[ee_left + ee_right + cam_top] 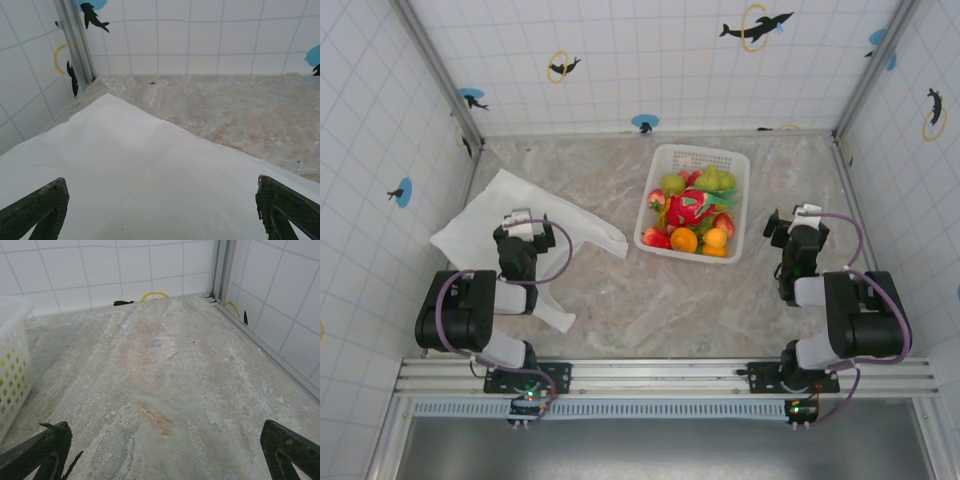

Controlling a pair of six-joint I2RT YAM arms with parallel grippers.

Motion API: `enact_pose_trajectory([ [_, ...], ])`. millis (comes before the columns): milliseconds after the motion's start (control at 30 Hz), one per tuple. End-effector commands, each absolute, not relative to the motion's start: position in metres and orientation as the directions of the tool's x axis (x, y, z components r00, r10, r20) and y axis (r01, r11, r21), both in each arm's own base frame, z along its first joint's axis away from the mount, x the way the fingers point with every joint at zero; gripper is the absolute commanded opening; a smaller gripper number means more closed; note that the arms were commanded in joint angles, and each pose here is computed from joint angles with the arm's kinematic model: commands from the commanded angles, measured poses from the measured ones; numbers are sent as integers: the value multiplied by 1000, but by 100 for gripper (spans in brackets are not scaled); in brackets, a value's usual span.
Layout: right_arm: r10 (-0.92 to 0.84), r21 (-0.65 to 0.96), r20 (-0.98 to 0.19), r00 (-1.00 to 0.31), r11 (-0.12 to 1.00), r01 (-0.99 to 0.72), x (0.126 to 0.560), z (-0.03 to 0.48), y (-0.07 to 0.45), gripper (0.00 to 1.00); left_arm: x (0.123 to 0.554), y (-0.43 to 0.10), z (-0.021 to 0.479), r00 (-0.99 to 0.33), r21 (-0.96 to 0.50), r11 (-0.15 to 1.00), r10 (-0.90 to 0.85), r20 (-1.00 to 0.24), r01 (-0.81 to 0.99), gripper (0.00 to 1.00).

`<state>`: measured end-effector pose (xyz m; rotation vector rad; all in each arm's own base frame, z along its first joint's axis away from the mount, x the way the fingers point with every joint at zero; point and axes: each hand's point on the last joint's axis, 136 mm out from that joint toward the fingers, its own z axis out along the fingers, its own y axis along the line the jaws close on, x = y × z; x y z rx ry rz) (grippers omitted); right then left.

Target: Place the fake fruits into the plastic bag and tie a complex knot

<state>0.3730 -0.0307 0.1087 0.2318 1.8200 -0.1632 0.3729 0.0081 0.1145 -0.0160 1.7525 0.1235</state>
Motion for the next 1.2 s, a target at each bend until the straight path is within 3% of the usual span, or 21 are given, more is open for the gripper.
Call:
enact_pose_trajectory([
  [0, 77, 24, -975, -208, 969, 248, 380, 120, -33, 100, 377, 9, 126, -146, 54, 995, 42, -988, -79, 97],
  [167, 77, 27, -980, -184, 965, 262, 373, 139, -35, 100, 382, 6, 152, -163, 61, 996, 50, -985, -59, 98],
  [300, 138, 77, -968, -208, 957, 279, 367, 165, -36, 100, 383, -3, 206, -128, 54, 998, 52, -990, -12, 98],
  [567, 409, 359, -866, -288, 909, 213, 353, 209, -7, 100, 372, -34, 271, -216, -237, 964, -209, -954, 117, 98],
  [800, 483, 503, -739, -470, 859, 91, 347, 205, 34, 100, 342, -56, 240, -379, -473, 870, -395, -837, 138, 97],
  [967, 509, 612, -640, -576, 791, 19, 350, 193, 65, 99, 321, -58, 204, -499, -487, 870, -388, -775, 79, 97],
  [1167, 488, 624, -548, -680, 779, 56, 359, 161, 81, 99, 299, -56, 183, -533, -492, 869, -392, -749, 52, 97],
])
